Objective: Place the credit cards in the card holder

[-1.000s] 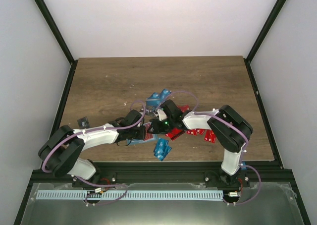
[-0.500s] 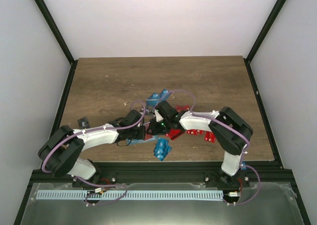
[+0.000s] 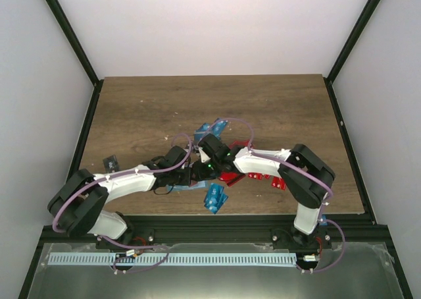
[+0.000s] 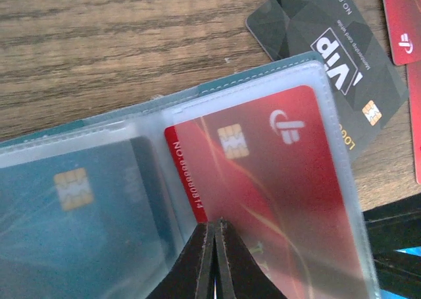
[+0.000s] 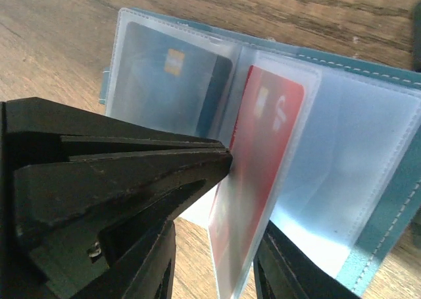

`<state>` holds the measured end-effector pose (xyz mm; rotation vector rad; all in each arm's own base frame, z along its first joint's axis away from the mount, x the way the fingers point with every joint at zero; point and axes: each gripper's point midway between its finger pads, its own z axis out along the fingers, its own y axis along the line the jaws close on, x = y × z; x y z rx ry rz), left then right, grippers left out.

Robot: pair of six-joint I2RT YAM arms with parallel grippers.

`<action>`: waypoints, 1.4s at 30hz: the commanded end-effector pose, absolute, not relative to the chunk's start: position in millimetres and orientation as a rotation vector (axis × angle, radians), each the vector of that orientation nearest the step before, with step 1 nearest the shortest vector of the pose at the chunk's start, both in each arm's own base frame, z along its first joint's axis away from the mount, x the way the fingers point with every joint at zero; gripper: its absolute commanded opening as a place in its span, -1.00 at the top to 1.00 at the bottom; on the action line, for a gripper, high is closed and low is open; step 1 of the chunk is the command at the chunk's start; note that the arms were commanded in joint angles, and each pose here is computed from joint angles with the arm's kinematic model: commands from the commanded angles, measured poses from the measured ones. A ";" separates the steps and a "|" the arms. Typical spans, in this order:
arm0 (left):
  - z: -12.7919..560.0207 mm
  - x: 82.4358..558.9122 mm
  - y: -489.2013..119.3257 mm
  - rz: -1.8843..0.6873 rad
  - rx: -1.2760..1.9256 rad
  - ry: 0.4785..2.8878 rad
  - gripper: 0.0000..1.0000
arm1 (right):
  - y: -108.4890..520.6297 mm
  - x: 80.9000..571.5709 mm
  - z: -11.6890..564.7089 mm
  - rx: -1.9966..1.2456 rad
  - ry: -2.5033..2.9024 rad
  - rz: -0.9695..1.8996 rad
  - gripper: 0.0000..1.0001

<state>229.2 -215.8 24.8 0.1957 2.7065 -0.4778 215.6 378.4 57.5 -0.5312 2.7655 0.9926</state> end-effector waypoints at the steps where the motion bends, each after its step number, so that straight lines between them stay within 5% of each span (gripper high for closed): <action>1: 32.1 228.5 -215.1 -0.481 0.189 2.701 0.92 | 395.7 215.5 83.5 -0.566 2.704 1.039 0.31; 23: 103.3 223.1 -169.9 -0.428 -0.002 2.531 0.76 | 422.1 211.8 78.4 -0.581 2.742 1.028 0.24; 28: 118.0 221.3 -166.7 -0.464 -0.028 2.490 0.73 | 460.1 194.2 110.6 -0.744 2.637 1.306 0.08; 34: 139.6 216.3 -168.9 -0.559 -0.040 2.433 0.64 | 455.2 193.2 151.8 -0.785 2.500 1.409 -0.36; 42: 155.0 212.7 -175.5 -0.644 -0.017 2.391 0.55 | 407.5 211.6 158.2 -0.632 2.473 1.285 -0.44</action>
